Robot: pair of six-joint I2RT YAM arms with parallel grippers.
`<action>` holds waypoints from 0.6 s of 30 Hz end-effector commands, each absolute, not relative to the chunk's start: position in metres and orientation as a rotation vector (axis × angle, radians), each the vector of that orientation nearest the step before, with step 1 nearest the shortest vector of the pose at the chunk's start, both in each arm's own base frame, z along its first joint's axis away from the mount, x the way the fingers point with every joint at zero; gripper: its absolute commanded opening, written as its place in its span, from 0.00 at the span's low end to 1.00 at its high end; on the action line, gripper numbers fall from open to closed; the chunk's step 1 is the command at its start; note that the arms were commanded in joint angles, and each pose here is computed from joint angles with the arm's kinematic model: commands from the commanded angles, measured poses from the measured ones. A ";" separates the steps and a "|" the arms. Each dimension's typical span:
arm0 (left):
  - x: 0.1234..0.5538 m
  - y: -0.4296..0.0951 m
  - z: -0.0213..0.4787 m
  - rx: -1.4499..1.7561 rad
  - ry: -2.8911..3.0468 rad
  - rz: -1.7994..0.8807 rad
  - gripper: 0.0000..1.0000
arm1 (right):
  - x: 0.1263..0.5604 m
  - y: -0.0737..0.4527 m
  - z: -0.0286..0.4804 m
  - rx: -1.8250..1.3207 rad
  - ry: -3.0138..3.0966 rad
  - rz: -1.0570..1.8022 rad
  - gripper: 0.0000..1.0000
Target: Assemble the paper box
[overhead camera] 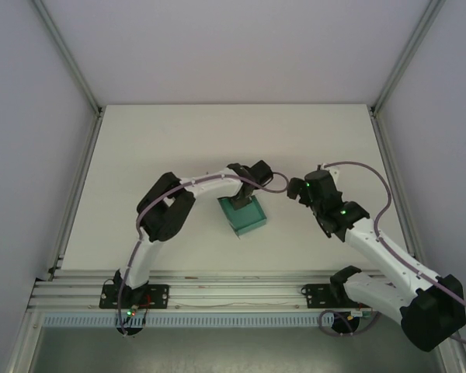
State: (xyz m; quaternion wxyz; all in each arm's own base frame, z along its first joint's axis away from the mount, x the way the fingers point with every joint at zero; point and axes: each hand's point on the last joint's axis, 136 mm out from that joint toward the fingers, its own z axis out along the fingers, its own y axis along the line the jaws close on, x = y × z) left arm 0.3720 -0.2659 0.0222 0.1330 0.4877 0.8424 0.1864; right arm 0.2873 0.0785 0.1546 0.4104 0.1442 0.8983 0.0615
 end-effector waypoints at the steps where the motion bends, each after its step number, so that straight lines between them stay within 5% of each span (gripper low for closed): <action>1: 0.388 -0.261 0.002 1.484 2.388 0.693 0.00 | 0.282 0.062 0.148 0.438 2.256 0.097 1.00; 3: 0.390 -0.262 0.001 1.510 2.370 0.700 0.08 | 0.280 0.060 0.146 0.447 2.259 0.099 1.00; 7: 0.391 -0.263 0.019 1.525 2.325 0.669 0.50 | 0.277 0.057 0.148 0.438 2.262 0.098 1.00; 14: 0.383 -0.276 0.066 1.526 2.283 0.481 0.74 | 0.274 0.064 0.153 0.394 2.251 0.164 1.00; 18: 0.376 -0.286 0.092 1.525 2.243 0.364 1.00 | 0.273 0.069 0.156 0.361 2.246 0.199 1.00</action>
